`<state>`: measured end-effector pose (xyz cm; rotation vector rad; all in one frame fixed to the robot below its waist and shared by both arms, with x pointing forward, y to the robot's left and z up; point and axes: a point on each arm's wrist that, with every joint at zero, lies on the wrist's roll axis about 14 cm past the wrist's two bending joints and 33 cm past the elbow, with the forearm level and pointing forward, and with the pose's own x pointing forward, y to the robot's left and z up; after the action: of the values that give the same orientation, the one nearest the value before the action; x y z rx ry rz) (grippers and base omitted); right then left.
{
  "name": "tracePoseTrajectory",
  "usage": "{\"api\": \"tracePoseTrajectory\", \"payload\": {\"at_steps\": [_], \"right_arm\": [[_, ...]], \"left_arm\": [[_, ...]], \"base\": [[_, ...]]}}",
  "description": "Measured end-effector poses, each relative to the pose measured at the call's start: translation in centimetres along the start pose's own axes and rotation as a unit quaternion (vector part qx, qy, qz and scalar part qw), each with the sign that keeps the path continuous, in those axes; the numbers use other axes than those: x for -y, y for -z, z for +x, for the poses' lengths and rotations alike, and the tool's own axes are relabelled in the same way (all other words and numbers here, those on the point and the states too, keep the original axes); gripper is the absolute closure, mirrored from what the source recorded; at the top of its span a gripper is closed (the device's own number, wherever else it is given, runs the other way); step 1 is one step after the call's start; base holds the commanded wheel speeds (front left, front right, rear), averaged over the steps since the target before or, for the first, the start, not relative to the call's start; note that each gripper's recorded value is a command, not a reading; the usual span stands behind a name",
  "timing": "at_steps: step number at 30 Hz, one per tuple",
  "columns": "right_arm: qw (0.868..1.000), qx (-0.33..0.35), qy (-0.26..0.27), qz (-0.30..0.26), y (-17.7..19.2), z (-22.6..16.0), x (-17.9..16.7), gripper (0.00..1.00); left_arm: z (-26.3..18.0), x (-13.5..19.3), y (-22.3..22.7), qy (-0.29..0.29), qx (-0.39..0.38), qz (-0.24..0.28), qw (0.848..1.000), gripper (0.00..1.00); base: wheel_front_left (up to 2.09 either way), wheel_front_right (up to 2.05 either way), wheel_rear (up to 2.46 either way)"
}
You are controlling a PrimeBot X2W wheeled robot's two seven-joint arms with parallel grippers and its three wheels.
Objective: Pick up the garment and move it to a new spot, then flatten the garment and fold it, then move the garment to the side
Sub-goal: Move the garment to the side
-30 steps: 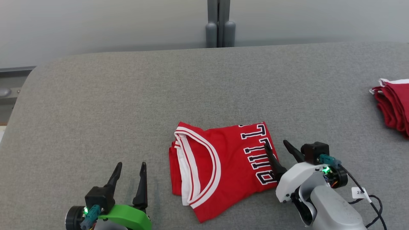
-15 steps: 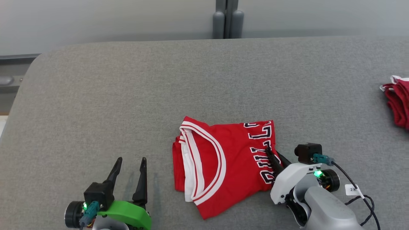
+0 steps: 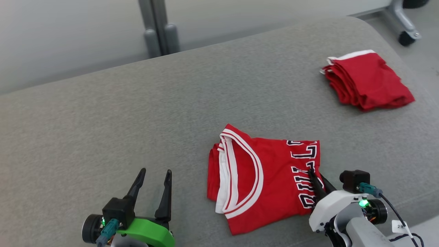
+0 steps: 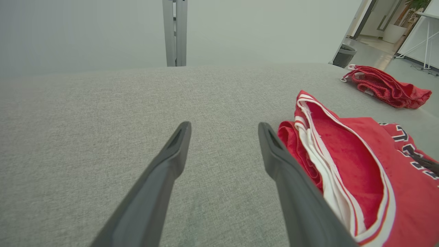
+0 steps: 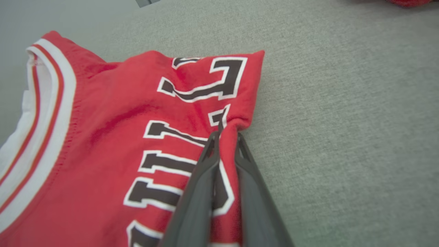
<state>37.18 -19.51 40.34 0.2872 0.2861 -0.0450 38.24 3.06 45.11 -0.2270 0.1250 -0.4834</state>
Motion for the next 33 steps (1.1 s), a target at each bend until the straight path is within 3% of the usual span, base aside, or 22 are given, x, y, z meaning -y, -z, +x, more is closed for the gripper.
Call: {"api": "tracePoseTrajectory", "payload": {"at_steps": [10,15,19,26,30,33], "right_arm": [[0.991,0.066,0.12,0.003,-3.1,-5.5,8.0,1.0],[0.985,0.101,0.132,-0.036,-6.6,-5.4,9.2,1.0],[0.976,0.15,0.117,-0.104,-13.0,-2.8,8.8,1.0],[0.947,0.213,0.106,-0.216,-24.9,2.3,7.0,1.0],[0.935,0.201,0.144,-0.254,-28.2,4.7,8.8,1.0],[0.929,0.174,0.186,-0.268,-28.7,5.8,11.3,1.0]], "left_arm": [[3.2,7.2,1.6,0.117,-0.024,-0.007,0.993,0.0],[4.0,9.0,2.4,0.15,-0.034,-0.01,0.988,0.0],[4.8,8.5,2.8,0.157,-0.038,-0.007,0.987,0.0],[6.3,6.2,2.8,0.155,-0.033,-0.003,0.987,0.0],[6.8,4.5,3.4,0.144,-0.038,-0.006,0.989,0.0],[6.9,2.9,3.7,0.13,-0.039,-0.006,0.991,0.0]], "base": [[0.0,0.0,0.0],[0.0,0.0,0.0],[0.0,0.0,0.0],[0.0,0.0,0.0],[0.0,0.0,0.0],[0.0,0.0,0.0]]}}
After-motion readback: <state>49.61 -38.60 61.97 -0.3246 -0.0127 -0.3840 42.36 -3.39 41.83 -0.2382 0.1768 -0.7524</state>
